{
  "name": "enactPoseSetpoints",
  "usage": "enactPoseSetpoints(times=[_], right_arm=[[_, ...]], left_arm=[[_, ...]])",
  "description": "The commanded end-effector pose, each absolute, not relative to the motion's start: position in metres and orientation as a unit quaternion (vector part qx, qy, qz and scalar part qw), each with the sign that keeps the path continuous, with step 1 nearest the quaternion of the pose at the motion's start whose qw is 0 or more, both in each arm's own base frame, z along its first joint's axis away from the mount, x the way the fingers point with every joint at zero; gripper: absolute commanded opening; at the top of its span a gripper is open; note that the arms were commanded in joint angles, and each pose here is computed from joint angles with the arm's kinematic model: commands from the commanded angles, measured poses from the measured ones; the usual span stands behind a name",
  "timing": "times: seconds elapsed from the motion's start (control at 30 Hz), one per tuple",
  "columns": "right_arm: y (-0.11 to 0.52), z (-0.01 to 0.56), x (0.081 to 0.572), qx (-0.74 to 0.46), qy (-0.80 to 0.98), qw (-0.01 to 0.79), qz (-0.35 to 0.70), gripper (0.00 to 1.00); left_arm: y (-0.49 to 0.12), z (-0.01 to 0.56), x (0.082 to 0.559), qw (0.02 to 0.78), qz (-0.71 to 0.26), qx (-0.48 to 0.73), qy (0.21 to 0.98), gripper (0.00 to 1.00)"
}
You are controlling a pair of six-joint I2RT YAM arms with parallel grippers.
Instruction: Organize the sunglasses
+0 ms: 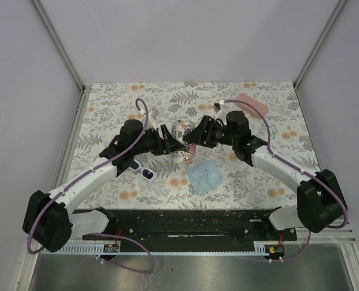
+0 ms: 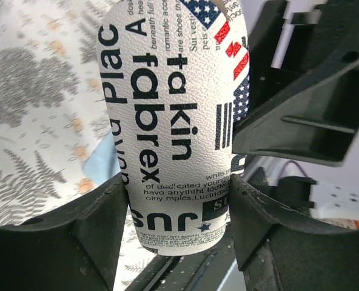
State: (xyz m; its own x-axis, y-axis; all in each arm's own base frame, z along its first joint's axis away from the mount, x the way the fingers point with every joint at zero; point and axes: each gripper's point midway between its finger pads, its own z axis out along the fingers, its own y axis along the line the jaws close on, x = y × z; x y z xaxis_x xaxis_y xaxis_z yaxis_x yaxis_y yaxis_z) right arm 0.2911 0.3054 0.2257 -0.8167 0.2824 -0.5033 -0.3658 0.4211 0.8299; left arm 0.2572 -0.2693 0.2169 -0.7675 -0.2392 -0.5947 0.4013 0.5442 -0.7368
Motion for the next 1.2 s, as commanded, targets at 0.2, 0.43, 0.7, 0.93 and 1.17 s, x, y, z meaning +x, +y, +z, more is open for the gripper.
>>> enactPoseSetpoints(times=[0.2, 0.43, 0.7, 0.93, 1.17], right_arm=[[0.279, 0.173, 0.321, 0.027, 0.857, 0.330, 0.394, 0.61], [0.273, 0.191, 0.314, 0.011, 0.847, 0.349, 0.402, 0.99], [0.255, 0.240, 0.287, -0.014, 0.769, 0.338, 0.542, 0.99], [0.268, 0.291, 0.249, -0.097, 0.673, 0.328, 0.656, 0.99], [0.264, 0.332, 0.221, -0.133, 0.593, 0.335, 0.720, 0.88]], left_arm=[[-0.274, 0.187, 0.281, 0.349, -0.400, 0.054, 0.845, 0.27], [-0.281, 0.195, 0.276, 0.342, -0.434, 0.068, 0.830, 0.28], [-0.282, 0.251, 0.262, 0.312, -0.612, 0.061, 0.724, 0.28], [-0.285, 0.302, 0.243, 0.300, -0.693, 0.075, 0.651, 0.29], [-0.281, 0.337, 0.226, 0.279, -0.760, 0.081, 0.582, 0.30]])
